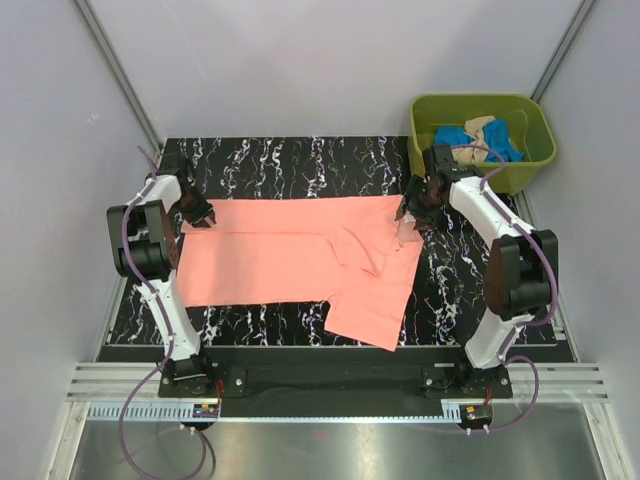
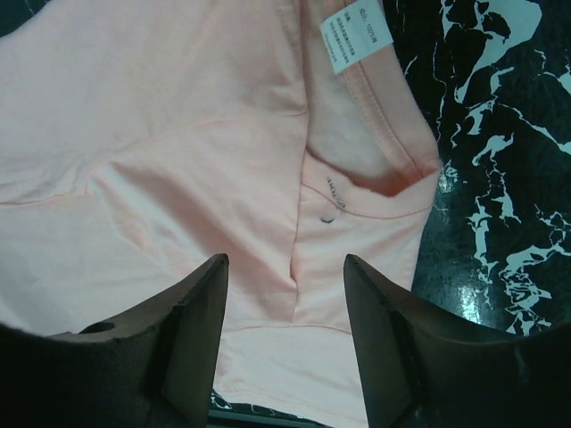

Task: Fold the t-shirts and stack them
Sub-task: Fold the tshirt

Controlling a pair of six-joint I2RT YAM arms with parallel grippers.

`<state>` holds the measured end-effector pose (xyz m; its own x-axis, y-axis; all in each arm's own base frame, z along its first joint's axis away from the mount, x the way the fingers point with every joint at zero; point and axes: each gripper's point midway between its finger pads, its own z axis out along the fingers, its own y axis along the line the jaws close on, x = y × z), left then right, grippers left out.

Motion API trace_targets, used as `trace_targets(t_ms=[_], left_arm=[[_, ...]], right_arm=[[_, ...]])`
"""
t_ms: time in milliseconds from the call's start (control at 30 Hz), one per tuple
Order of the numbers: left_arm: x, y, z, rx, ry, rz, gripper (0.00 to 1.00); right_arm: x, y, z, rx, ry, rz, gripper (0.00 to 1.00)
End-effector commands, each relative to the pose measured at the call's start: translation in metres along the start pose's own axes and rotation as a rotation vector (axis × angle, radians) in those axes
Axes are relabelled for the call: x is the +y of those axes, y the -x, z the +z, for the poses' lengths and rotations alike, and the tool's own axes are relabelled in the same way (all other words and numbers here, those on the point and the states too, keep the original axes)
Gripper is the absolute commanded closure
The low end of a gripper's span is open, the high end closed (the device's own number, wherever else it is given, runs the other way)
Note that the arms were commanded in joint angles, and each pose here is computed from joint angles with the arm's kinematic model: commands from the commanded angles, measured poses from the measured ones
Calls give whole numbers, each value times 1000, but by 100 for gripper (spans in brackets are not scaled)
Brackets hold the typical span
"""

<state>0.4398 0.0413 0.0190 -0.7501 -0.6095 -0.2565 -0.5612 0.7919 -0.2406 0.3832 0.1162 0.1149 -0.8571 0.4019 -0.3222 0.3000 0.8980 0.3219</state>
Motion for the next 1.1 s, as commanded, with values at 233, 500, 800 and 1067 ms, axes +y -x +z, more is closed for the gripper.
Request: trace_targets(t_ms=[233, 500, 800, 1067], left_arm=[[23, -7, 17, 144, -7, -128, 69], [23, 6, -3, 85, -46, -75, 64], [0, 24, -45, 7, -122, -17, 62], [-5, 35, -54, -78, -143, -59, 70]], right_arm=[[23, 46, 34, -57, 17, -41, 39], [56, 86, 69, -100, 84, -36, 73], [52, 103, 104, -115, -1, -35, 100], [50, 98, 90, -231, -184, -235, 100]])
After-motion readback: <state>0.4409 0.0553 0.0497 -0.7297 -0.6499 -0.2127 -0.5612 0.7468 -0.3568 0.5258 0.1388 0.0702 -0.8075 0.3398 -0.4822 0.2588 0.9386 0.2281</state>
